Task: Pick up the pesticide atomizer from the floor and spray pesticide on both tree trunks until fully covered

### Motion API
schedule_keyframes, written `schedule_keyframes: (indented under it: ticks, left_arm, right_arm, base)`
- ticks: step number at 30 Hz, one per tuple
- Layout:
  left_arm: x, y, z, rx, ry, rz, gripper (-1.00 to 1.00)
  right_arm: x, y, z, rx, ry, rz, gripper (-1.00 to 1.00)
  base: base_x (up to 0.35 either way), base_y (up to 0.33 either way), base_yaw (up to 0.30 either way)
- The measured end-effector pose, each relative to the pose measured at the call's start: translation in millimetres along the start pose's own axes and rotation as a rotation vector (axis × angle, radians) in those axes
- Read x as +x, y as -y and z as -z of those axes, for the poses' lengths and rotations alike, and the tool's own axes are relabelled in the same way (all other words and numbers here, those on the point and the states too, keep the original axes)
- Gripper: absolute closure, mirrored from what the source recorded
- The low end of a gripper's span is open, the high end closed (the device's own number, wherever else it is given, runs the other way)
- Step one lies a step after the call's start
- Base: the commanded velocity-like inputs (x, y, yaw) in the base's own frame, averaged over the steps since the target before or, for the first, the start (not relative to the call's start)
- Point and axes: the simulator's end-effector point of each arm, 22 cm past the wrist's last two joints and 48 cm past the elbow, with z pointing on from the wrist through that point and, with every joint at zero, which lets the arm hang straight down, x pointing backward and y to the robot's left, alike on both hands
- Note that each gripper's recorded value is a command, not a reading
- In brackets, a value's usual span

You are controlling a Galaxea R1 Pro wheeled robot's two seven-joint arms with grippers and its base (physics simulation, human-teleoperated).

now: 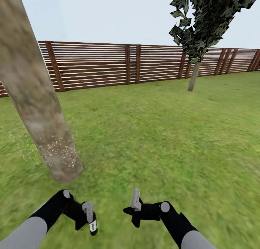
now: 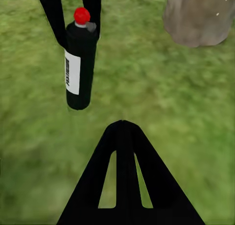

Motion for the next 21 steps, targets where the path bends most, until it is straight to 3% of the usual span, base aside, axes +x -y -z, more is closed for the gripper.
schedule_keyframes:
  ticks: [1, 5, 7, 8, 9, 10, 12, 13, 16, 18, 19, 21]
  left_arm:
    - [15.0, -6.6, 8.2, -0.014, -0.019, 0.012, 1.0]
    - [69.0, -28.1, 40.6, -0.068, -0.083, 0.058, 1.0]
    - [83.2, -31.8, 45.0, -0.083, -0.086, 0.094, 1.0]
    - [83.3, -41.0, 48.0, -0.122, -0.054, 0.13, 1.0]
    - [74.0, -64.2, 55.7, -0.219, 0.041, 0.207, 1.0]
    - [73.8, -78.1, 56.9, -0.287, 0.112, 0.295, 1.0]
    - [89.4, -94.9, 51.5, -0.4, 0.182, 0.455, 1.0]
    - [97.7, -104.4, 49.3, -0.474, 0.213, 0.523, 1.0]
    - [136.9, -126.6, 50.0, -0.762, 0.293, 0.722, 1.0]
    - [164.4, -127.5, 56.6, -0.933, 0.332, 0.84, 1.0]
    - [183.1, -119.4, 57.0, -1.0, 0.34, 0.897, 1.0]
    - [211.2, -105.9, 61.2, -1.106, 0.363, 0.996, 1.0]
  right_arm:
    - [1.0, 0.6, 0.8, 0.001, -0.001, -0.001, -1.0]
    - [7.1, 2.8, 4.8, 0.005, -0.012, -0.003, -1.0]
    - [16.9, 6.8, 11.3, 0.015, -0.028, -0.01, -1.0]
    - [40.0, 8.5, 22.4, 0.023, -0.062, -0.041, -1.0]
    - [72.8, 4.9, 35.5, 0.032, -0.104, -0.103, -1.0]
    - [93.2, 10.9, 46.4, 0.082, -0.116, -0.172, -1.0]
    - [134.8, 34.3, 69.4, 0.268, -0.135, -0.324, -1.0]
    - [154.7, 44.9, 79.8, 0.367, -0.162, -0.368, -1.0]
    - [196.6, 92.2, 126.0, 0.753, -0.238, -0.397, -1.0]
    - [210.0, 102.5, 154.3, 0.992, -0.235, -0.432, -1.0]
    - [211.9, 106.2, 168.3, 1.094, -0.216, -0.45, -1.0]
    - [212.5, 108.3, 183.7, 1.214, -0.19, -0.481, -1.0]
  base:
    - [0.0, 0.0, 0.0]
    - [0.0, 0.0, 0.0]
    - [0.0, 0.0, 0.0]
    - [0.0, 0.0, 0.0]
    - [0.0, 0.0, 0.0]
    - [0.0, 0.0, 0.0]
    - [0.0, 0.0, 0.0]
    - [0.0, 0.0, 0.0]
    - [0.0, 0.0, 0.0]
    - [0.0, 0.0, 0.0]
    - [0.0, 0.0, 0.0]
    - [0.0, 0.0, 0.0]
